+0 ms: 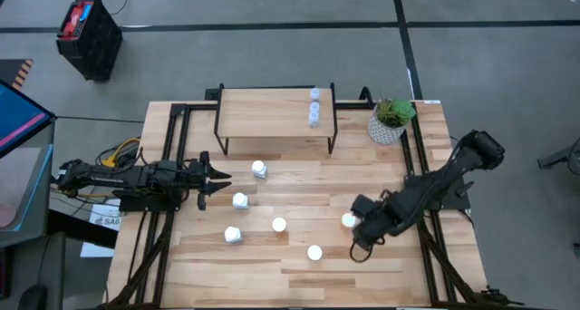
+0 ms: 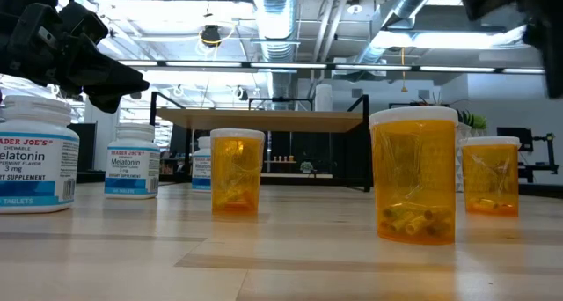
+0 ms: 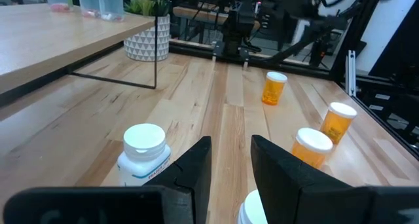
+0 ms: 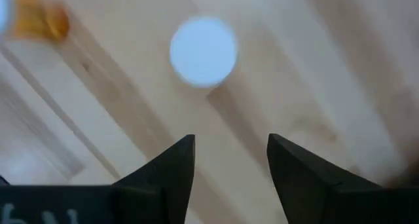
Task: Pick and place medicine bottles onto shelf by color
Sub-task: Adjust the right orange pill bottle
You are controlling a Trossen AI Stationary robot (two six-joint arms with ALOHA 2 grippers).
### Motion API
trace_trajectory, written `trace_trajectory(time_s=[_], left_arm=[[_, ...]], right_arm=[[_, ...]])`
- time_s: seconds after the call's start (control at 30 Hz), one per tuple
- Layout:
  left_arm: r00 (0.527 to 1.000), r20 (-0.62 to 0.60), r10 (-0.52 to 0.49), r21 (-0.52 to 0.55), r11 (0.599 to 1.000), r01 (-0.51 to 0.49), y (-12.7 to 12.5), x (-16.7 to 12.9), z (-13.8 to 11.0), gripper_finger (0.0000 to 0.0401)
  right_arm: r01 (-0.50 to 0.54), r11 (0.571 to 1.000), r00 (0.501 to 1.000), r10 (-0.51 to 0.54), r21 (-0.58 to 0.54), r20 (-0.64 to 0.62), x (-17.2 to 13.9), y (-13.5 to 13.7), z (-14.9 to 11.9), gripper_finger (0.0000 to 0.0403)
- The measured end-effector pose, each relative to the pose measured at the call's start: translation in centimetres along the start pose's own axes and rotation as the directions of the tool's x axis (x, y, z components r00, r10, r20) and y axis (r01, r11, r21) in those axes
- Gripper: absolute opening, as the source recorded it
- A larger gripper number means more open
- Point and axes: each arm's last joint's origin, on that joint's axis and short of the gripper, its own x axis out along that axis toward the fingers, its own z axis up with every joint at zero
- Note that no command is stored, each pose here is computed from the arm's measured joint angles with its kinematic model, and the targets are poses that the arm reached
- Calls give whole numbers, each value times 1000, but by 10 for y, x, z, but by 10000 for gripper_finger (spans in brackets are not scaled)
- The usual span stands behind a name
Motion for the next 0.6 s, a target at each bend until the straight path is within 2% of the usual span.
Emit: trace_trajectory(time_s=[0.17,0.3,0.6], left_arm=[[1000,0,0,0,1000,0,0,0,0,96],[1000,0,0,0,1000,0,0,0,0,96],[1000,0,0,9,1000,0,0,0,0,96]], right_arm=[[73,991,997,-70,109,-28,29,18,-3,195],[89,977,996,-85,192,-32,50,28,3,181],[146,974,989,-139,172,-52,83,32,23,156]])
